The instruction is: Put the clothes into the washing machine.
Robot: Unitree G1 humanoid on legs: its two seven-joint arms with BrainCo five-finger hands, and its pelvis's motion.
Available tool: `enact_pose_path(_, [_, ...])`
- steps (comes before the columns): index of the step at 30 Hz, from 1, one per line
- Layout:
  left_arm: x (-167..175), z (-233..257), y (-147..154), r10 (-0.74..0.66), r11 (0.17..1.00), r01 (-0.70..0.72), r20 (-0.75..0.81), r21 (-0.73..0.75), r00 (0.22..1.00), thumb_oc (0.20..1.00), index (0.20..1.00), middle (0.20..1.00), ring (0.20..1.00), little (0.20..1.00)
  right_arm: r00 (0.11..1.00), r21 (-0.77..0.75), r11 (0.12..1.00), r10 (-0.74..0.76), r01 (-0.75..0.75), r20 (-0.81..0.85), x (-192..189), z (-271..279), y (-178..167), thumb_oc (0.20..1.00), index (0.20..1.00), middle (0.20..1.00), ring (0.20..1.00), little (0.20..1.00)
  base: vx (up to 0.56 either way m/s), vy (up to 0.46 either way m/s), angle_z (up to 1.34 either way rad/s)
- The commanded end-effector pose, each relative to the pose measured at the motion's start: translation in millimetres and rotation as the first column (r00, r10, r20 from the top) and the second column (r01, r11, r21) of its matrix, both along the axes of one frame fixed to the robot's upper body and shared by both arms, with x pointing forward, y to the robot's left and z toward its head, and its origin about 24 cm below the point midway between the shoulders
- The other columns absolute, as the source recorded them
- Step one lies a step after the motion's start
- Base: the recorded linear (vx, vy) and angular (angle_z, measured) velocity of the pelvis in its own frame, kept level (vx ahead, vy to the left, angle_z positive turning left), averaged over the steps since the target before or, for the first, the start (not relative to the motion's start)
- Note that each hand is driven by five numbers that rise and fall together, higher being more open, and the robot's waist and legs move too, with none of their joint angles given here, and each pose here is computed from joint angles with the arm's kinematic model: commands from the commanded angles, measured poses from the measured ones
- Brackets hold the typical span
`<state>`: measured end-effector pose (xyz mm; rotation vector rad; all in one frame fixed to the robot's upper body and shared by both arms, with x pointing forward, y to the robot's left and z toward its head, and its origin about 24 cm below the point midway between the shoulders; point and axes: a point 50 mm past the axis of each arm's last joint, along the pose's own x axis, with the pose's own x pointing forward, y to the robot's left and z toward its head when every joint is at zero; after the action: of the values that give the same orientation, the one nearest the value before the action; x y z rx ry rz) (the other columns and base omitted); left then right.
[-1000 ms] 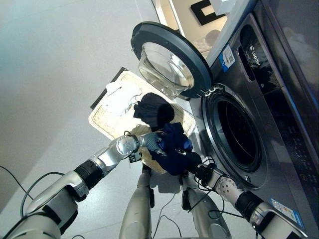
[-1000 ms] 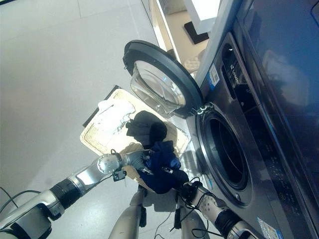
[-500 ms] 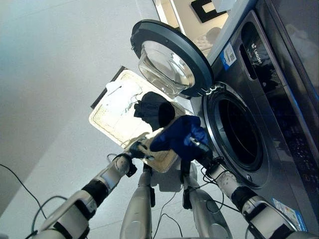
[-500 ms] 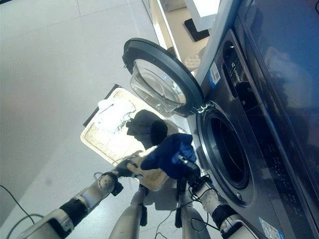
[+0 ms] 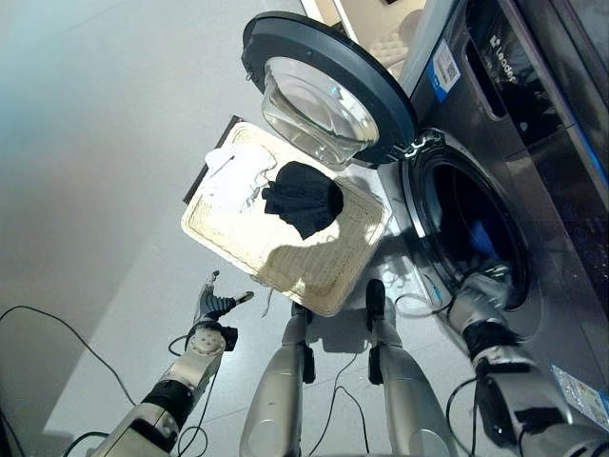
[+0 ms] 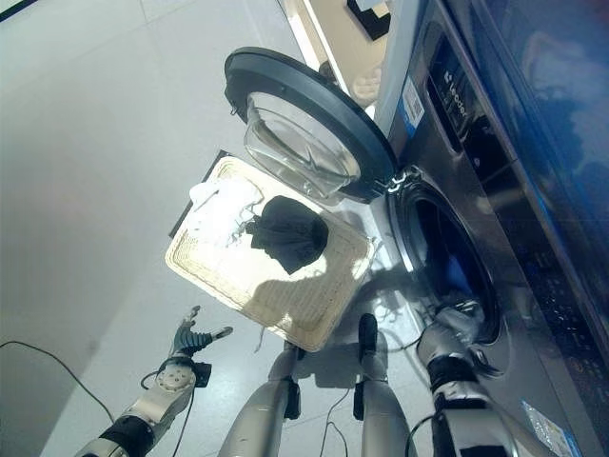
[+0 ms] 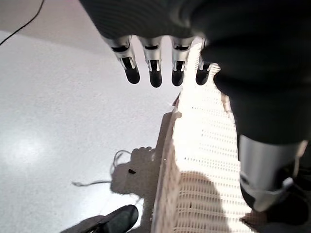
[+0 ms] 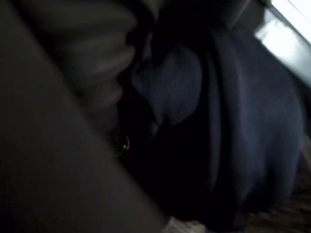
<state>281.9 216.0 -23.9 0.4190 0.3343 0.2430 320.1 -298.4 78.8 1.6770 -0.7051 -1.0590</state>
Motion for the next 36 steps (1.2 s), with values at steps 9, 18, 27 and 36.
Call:
enact_pose_path(9, [-3.8, -0.8, 14.3, 0.039, 0.999, -0.04, -0.026, -0.036, 0.999, 1.0, 1.0, 1.0, 1.0, 1.0, 0.673, -0.152, 0.662, -0.681, 0.734, 0.288, -116.9, 123.4, -124.0, 1.0, 1.0, 1.0, 1.0, 1.0, 0.03, 0.017, -0.04])
enact_pose_path(18, [7.3, 29.0, -17.4, -0.001, 1.0, 0.002, 0.254, -0.005, 0.967, 1.0, 1.0, 1.0, 1.0, 1.0, 0.825, -0.218, 0.967, 0.228, -0.13, 0.518, -12.1, 109.3, 14.6, 1.0, 1.0, 1.0, 1.0, 1.0, 0.01, -0.044, -0.07])
enact_pose_path(27, [21.4, 72.4, -26.1, 0.05, 0.998, -0.023, 0.505, -0.06, 0.862, 1.0, 1.0, 1.0, 1.0, 1.0, 0.814, -0.385, 0.915, 0.313, -0.121, 0.489, 6.5, 78.8, 37.1, 1.0, 1.0, 1.0, 1.0, 1.0, 0.0, -0.042, 0.0])
enact_pose_path(36, [31.1, 135.8, -9.3, 0.032, 0.998, -0.058, 0.754, 0.008, 0.656, 1.0, 1.0, 1.0, 1.0, 1.0, 0.963, -0.723, 0.666, 0.269, -0.183, 0.003, -1.1, 66.8, 4.4, 1.0, 1.0, 1.0, 1.0, 1.0, -0.01, 0.01, 0.05])
